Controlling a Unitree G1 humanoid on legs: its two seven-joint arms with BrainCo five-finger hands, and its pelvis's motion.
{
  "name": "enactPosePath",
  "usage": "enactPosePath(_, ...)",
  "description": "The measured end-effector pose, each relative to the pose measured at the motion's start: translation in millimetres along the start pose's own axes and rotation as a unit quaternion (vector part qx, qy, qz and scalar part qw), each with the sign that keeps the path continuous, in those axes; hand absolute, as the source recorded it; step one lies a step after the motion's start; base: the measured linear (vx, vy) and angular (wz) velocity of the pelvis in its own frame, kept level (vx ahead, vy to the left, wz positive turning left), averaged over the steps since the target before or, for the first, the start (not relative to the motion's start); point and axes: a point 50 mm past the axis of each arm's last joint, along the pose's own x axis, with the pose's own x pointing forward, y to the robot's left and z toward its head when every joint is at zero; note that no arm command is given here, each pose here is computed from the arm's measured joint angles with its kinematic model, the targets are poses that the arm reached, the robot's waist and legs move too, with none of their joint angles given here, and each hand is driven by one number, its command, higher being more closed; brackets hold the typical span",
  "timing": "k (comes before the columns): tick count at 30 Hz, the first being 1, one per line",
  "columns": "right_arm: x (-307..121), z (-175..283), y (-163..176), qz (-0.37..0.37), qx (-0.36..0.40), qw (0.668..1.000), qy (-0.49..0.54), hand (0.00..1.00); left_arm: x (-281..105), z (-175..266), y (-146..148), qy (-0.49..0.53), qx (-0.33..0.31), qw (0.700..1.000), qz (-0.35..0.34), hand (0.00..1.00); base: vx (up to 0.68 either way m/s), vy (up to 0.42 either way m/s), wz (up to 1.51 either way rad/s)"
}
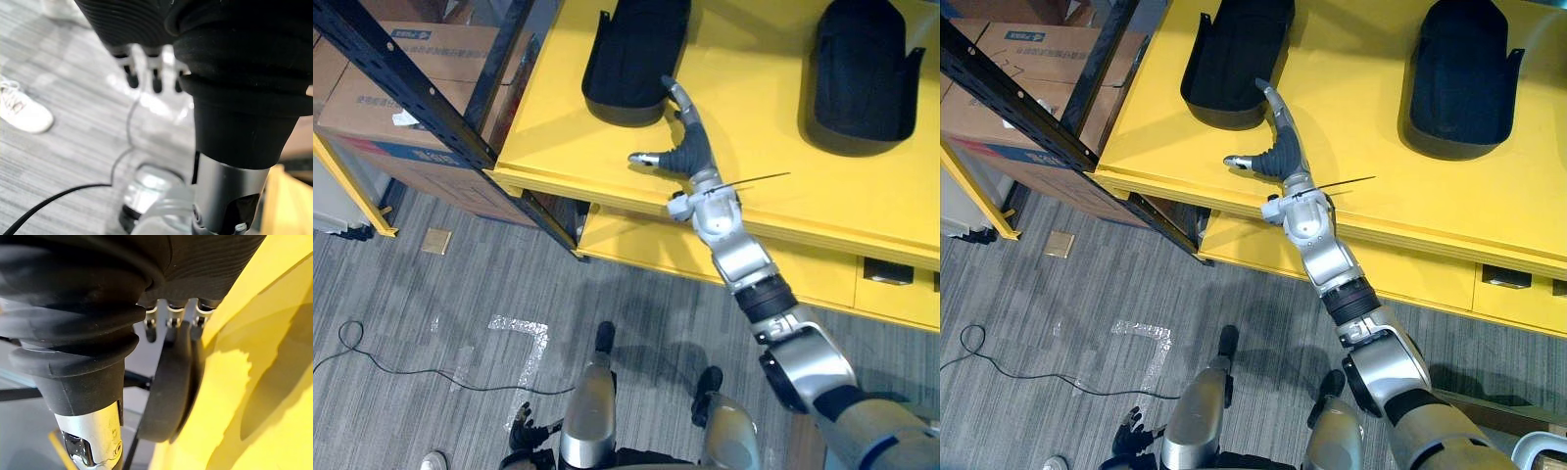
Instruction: Walk over and take plastic housings, then place them on the shelf
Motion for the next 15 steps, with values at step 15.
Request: enactPosePath(15, -66.2, 19.6, -85.9, -0.299, 0.033, 0.943, -0.143, 0.00, -10.0, -33.2, 46.4, 0.053, -0.002, 0.995, 0.080, 0.00, 0.06, -0.009, -0.21)
